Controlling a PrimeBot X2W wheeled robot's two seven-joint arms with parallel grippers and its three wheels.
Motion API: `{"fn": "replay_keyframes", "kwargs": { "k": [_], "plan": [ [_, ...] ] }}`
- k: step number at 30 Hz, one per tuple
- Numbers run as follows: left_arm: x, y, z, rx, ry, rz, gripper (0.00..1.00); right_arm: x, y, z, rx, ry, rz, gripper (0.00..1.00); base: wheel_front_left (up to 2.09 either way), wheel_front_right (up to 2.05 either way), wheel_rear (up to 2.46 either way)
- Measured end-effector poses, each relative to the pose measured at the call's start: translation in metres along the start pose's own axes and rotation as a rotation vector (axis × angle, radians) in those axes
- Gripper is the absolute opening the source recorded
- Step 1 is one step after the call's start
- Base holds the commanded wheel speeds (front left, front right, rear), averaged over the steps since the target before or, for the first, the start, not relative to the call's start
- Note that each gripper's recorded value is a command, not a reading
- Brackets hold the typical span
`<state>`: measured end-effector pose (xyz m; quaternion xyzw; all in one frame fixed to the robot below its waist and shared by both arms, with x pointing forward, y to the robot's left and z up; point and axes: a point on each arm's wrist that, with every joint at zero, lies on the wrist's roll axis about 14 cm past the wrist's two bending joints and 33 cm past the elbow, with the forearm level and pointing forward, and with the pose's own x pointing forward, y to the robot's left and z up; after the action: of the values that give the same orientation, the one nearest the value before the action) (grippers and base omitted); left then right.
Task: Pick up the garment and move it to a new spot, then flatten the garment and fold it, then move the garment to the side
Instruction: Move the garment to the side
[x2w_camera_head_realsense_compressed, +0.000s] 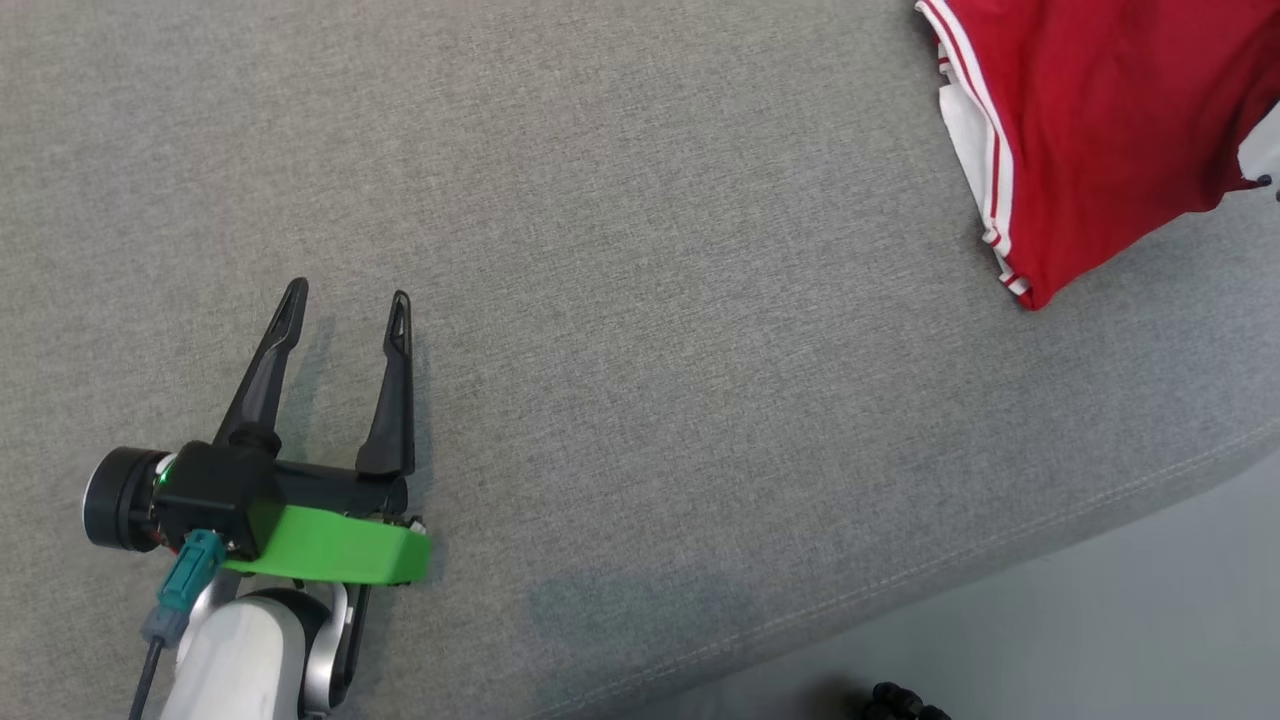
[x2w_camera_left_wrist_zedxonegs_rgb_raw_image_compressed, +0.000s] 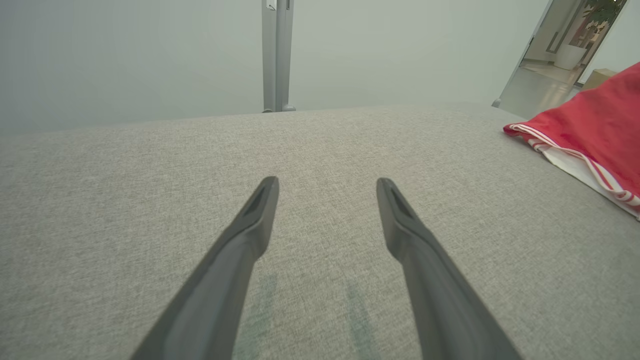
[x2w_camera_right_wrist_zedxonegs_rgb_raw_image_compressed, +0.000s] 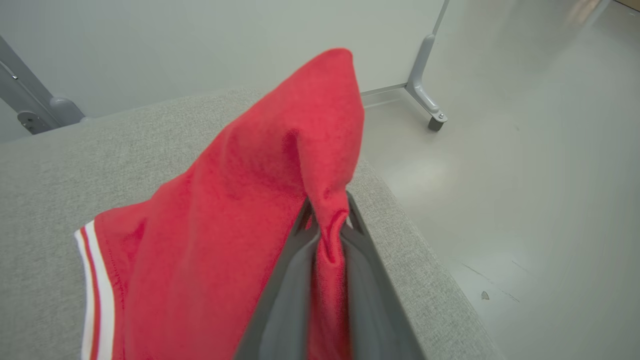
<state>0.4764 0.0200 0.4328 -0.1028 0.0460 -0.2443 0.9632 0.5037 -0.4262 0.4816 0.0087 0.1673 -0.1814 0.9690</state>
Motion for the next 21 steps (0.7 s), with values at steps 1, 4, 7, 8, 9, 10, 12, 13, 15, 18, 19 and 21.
{"fn": "replay_keyframes", "kwargs": {
  "k": [1,4,7,8,9,10,12,13,15,18,19,21],
  "plan": [
    [0.0,0.001,0.0,0.002,-0.002,0.001,1.0,0.002,-0.001,-0.003,-0.005,0.007,-0.008,0.0,0.0,0.0,0.0],
    [-0.002,0.006,-0.002,0.005,0.007,0.013,1.0,0.009,-0.005,-0.007,-0.031,0.0,-0.031,0.0,0.0,0.0,0.0],
    [-0.003,0.012,-0.004,0.007,0.015,0.026,1.0,0.016,-0.004,-0.005,-0.078,-0.026,-0.038,0.22,0.0,0.0,0.0],
    [-0.003,0.013,-0.005,0.009,0.016,0.03,1.0,0.018,-0.003,-0.006,-0.092,-0.028,-0.038,0.8,0.0,0.0,0.0],
    [-0.004,0.014,-0.006,0.01,0.018,0.034,1.0,0.02,-0.001,-0.008,-0.104,-0.026,-0.035,1.0,0.0,0.0,0.0],
    [-0.004,0.016,-0.006,0.01,0.02,0.037,1.0,0.021,0.0,-0.011,-0.109,-0.023,-0.033,1.0,0.0,0.0,0.0],
    [-0.005,0.018,-0.007,0.01,0.022,0.044,1.0,0.023,0.004,-0.014,-0.107,-0.022,-0.03,1.0,0.0,0.0,0.0],
    [-0.006,0.018,-0.007,0.011,0.023,0.048,1.0,0.024,0.005,-0.014,-0.106,-0.023,-0.028,1.0,0.0,0.0,0.0],
    [-0.006,0.019,-0.007,0.011,0.021,0.053,1.0,0.024,0.007,-0.014,-0.11,-0.026,-0.025,1.0,0.0,0.0,0.0],
    [-0.006,0.021,-0.002,0.01,0.004,0.063,1.0,0.024,0.011,-0.007,-0.119,-0.043,-0.014,1.0,0.0,0.0,0.0],
    [-0.006,0.022,0.001,0.009,-0.006,0.067,1.0,0.024,0.016,0.0,-0.117,-0.067,0.001,1.0,0.0,0.0,0.0],
    [-0.007,0.023,0.005,0.01,-0.021,0.077,1.0,0.025,0.029,0.015,-0.119,-0.116,0.039,1.0,0.0,0.0,0.0]
  ]
}}
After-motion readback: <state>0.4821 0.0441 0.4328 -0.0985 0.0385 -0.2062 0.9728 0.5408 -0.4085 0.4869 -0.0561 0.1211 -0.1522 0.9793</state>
